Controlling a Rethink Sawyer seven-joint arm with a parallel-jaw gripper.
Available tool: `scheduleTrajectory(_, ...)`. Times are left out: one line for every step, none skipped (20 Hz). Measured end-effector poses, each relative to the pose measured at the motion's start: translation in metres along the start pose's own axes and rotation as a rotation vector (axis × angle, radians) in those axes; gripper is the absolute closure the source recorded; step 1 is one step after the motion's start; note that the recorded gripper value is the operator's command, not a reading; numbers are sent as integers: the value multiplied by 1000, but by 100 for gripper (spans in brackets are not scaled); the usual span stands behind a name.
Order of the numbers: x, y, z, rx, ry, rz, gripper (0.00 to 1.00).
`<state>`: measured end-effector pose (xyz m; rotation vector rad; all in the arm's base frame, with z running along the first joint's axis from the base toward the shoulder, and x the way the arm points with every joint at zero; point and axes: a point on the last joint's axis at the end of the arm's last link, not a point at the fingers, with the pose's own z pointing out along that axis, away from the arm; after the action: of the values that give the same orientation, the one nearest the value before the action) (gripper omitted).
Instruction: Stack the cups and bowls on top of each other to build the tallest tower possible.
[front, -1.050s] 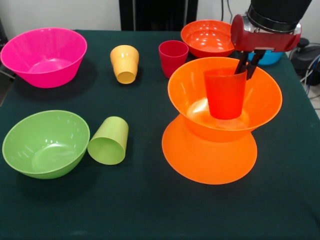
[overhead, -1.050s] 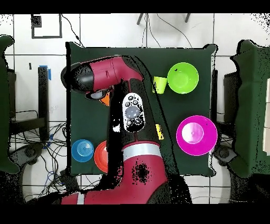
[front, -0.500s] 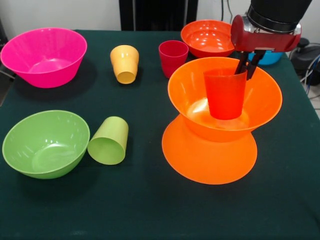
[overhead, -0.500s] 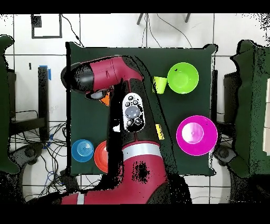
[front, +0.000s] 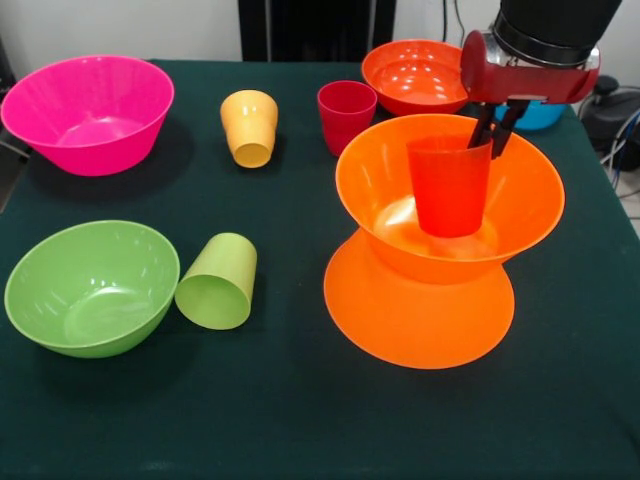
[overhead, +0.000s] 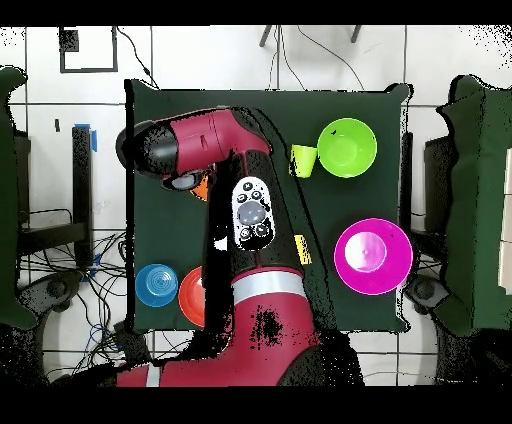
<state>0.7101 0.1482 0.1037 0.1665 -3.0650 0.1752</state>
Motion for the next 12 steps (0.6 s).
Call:
scheduleTrajectory(1,0,0,0,1,0,100)
scheduleTrajectory(1,0,1,0,3,-1,100)
scheduleTrajectory(1,0,1,0,3,-1,100)
scheduleTrajectory(2,1,1,-1,3,-1,100)
scheduleTrajectory(2,1,2,-1,1,-2,100)
scheduleTrajectory(2,1,2,-2,0,-2,100)
scheduleTrajectory(2,1,3,-2,-2,-3,100)
scheduleTrajectory(2,2,3,-3,-4,-3,100)
scheduleTrajectory(3,2,4,-3,-7,-3,100)
scheduleTrajectory(3,2,4,-4,-9,-4,100)
scheduleTrajectory(3,2,4,-4,-10,-4,100)
scheduleTrajectory(3,2,5,-4,-11,-4,100)
